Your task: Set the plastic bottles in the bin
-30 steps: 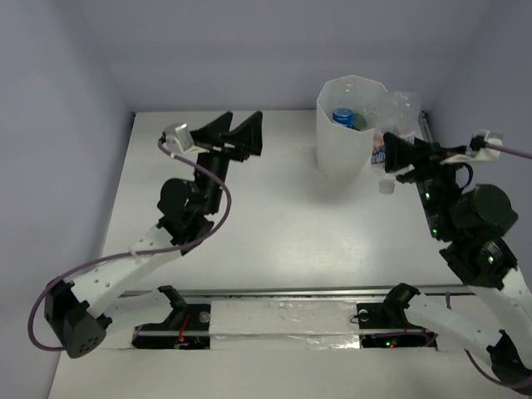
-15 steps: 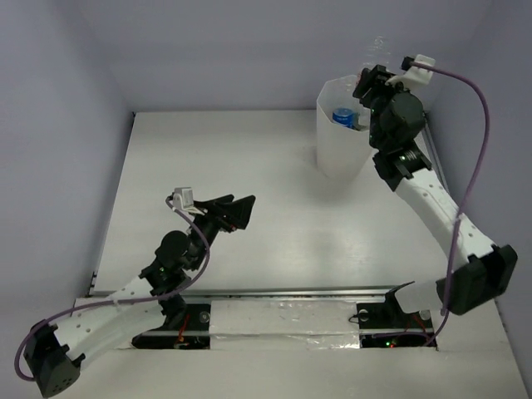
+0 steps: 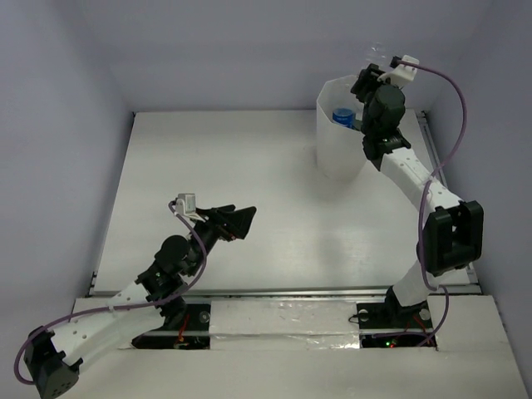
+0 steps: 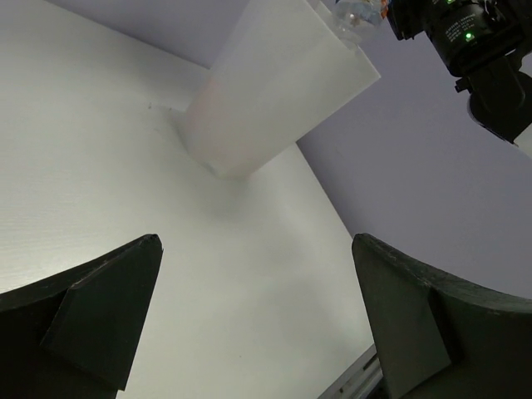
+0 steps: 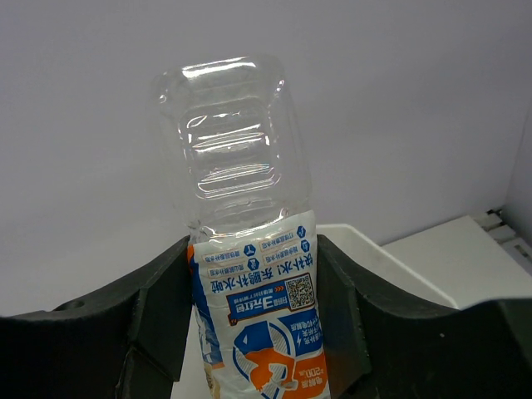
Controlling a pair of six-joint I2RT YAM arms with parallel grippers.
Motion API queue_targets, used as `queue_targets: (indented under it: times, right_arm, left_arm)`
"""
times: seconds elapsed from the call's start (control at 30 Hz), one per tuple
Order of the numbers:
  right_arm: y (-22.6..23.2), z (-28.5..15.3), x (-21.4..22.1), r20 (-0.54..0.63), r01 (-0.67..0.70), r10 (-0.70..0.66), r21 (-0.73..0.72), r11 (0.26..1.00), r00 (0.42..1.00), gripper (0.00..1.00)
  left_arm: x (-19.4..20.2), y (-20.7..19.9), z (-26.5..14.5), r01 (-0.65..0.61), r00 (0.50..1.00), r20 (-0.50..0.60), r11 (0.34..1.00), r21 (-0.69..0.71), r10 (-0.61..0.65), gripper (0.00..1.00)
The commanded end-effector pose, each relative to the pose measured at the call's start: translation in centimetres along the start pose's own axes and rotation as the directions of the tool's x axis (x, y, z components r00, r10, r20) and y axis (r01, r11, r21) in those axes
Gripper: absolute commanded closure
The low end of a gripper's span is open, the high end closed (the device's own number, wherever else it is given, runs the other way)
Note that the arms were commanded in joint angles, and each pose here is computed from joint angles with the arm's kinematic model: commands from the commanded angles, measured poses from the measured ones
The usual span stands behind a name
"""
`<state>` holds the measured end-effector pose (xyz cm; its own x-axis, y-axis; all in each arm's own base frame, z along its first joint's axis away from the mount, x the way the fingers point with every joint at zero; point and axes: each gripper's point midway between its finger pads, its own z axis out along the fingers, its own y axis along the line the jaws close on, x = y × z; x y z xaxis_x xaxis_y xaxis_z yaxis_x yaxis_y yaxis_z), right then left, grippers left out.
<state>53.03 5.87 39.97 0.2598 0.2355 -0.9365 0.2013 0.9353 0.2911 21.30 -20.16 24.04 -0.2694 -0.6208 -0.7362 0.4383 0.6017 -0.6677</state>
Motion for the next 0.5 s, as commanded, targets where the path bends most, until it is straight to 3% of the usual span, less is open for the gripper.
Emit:
queue_targets:
  times: [0.0, 0.2, 0.3, 0.47]
  right_arm:
    - [0.4, -1.0, -4.2, 0.136, -0.138, 0.14, -0.022, 0.99, 0.981, 0.53]
    - [-0.4, -3.1, -5.2, 0.147, -0.166, 0.171, -0.043, 0.985, 0.974, 0.14]
    - [-1.1, -4.1, -6.0, 0.15, -0.177, 0.18, -0.029, 0.984, 0.972, 0.07]
    - [-1.1, -7.7, -11.9, 0.217, -0.236, 0.255, -0.112, 0.965, 0.942, 0.0]
  left_arm:
    - [-1.0, -0.7, 0.2, -0.02, 0.999, 0.026, 1.0, 0.009, 0.02, 0.01]
    - [-1.4, -0.3, 0.2, -0.024, 0.999, 0.032, 1.0, -0.02, 0.025, 0.01]
    - [-1.5, 0.0, 0.1, -0.018, 0.999, 0.037, 0.999, -0.041, 0.02, 0.01]
    - [-1.9, -0.1, 0.1, -0.026, 0.999, 0.034, 0.998, -0.055, 0.028, 0.01]
